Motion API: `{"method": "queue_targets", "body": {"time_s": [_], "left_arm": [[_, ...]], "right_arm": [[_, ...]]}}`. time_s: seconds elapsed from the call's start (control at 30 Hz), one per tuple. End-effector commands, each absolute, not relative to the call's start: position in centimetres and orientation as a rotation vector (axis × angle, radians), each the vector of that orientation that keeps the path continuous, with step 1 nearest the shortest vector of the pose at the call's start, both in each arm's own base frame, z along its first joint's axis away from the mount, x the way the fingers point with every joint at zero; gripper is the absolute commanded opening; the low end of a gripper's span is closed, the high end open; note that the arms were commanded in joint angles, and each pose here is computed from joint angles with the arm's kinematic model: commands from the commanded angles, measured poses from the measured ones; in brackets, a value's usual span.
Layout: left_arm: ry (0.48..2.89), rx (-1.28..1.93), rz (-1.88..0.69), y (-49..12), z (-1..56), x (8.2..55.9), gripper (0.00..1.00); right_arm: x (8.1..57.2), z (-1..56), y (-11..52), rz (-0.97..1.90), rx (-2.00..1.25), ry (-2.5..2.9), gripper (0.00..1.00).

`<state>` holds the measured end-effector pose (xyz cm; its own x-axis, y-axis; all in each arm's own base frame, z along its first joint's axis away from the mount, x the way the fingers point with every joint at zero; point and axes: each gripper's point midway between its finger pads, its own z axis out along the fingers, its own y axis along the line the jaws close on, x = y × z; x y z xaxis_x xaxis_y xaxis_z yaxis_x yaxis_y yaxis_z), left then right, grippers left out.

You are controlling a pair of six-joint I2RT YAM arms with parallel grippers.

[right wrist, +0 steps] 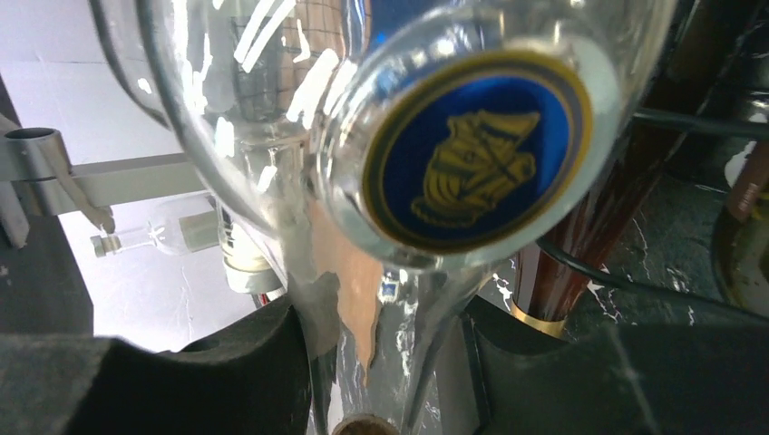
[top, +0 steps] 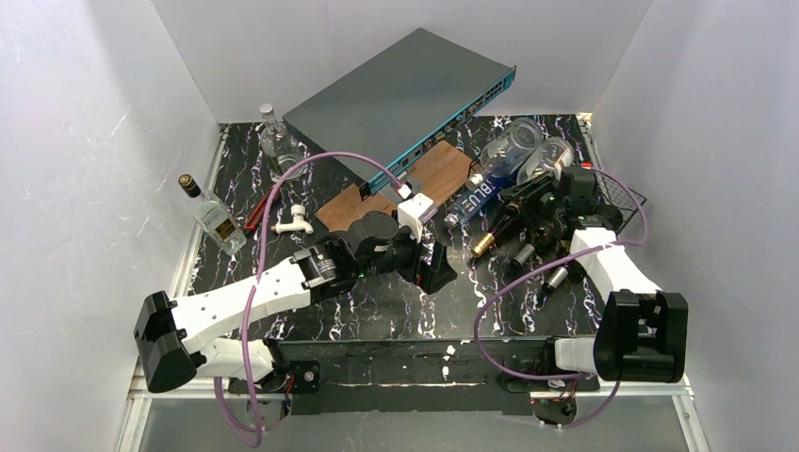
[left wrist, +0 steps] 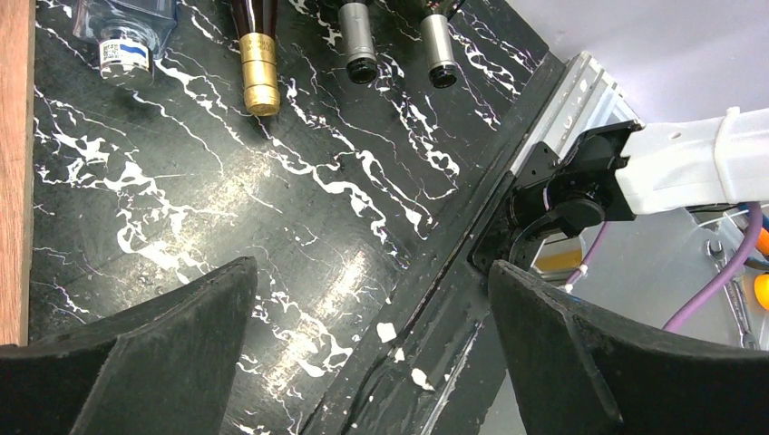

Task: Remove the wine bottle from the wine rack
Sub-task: Pick up the wine bottle from the wine rack.

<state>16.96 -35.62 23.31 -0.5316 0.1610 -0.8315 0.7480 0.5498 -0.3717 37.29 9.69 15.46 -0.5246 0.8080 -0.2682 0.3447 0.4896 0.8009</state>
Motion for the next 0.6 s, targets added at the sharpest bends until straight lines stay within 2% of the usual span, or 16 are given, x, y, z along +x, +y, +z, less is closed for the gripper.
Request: {"method": "queue_targets", "body": {"time_s": [0.0, 0.57], "left_arm": [[1.974, 0.724, -0.985, -35.2, 24.6, 16.5, 0.98], [1.973, 0.72, -1.024, -35.3, 24.8, 15.8, 0.98]], "right_arm": [[37.3, 19.2, 9.2, 0.942, 0.845, 1.991, 0.01], [36.8, 22.7, 4.8, 0.781, 0.795, 1.87, 0.01]]}}
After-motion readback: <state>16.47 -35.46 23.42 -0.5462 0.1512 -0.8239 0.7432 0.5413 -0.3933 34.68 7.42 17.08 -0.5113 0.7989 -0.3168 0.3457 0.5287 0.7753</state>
